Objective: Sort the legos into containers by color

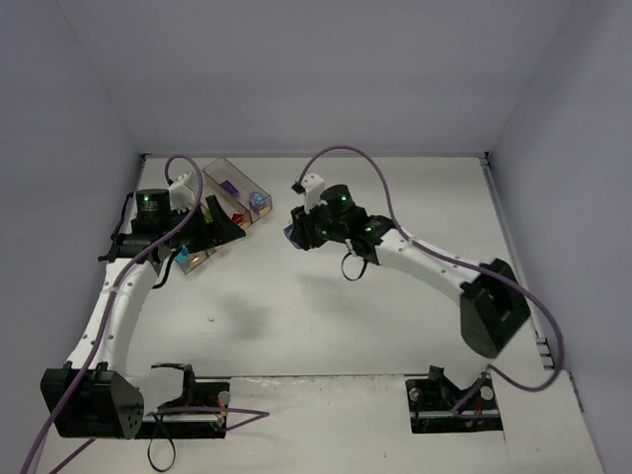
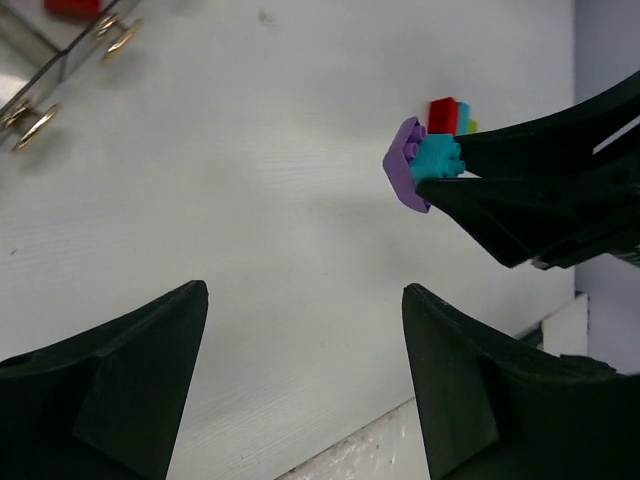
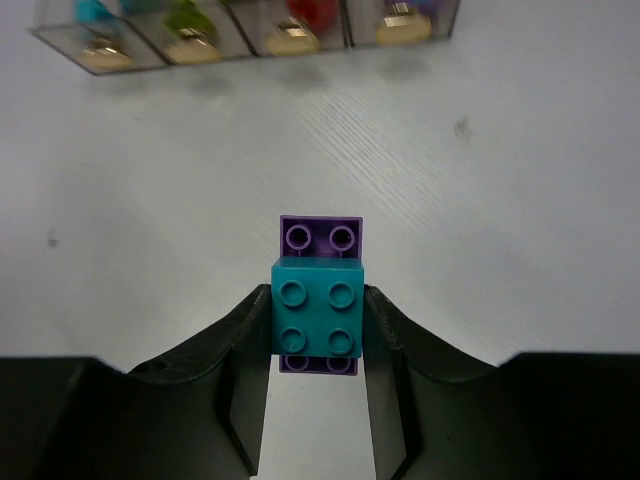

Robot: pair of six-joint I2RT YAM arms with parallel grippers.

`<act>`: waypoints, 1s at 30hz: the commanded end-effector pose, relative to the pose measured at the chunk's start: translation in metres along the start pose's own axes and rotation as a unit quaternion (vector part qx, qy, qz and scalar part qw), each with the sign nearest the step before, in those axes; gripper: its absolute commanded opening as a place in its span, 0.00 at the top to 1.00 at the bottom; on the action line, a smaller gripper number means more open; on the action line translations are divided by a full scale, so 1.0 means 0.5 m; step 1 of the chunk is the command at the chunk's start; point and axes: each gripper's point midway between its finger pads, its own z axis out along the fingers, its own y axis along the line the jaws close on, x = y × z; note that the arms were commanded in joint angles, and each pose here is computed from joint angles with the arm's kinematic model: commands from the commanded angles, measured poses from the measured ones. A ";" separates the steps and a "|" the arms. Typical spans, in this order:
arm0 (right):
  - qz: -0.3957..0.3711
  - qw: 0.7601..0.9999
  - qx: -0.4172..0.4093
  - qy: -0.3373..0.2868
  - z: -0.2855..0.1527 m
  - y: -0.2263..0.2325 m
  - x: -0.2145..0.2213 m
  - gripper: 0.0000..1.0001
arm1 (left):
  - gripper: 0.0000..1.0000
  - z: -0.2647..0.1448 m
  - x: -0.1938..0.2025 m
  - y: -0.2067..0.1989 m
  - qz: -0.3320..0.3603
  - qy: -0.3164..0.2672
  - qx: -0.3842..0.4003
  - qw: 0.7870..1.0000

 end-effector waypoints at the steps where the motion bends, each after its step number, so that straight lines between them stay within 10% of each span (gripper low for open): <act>1: -0.095 0.980 -0.127 -0.119 -0.117 0.070 -0.137 1.00 | 0.28 -0.016 -0.061 -0.117 0.086 -0.043 0.144 0.985; 14: -0.184 0.949 -0.214 -0.141 -0.228 0.114 -0.106 1.00 | 0.29 -0.005 -0.054 -0.290 0.052 0.012 0.220 0.974; 30: -0.193 0.951 -0.182 -0.160 -0.255 0.099 -0.114 1.00 | 0.42 0.108 0.025 -0.304 -0.066 0.058 0.159 0.983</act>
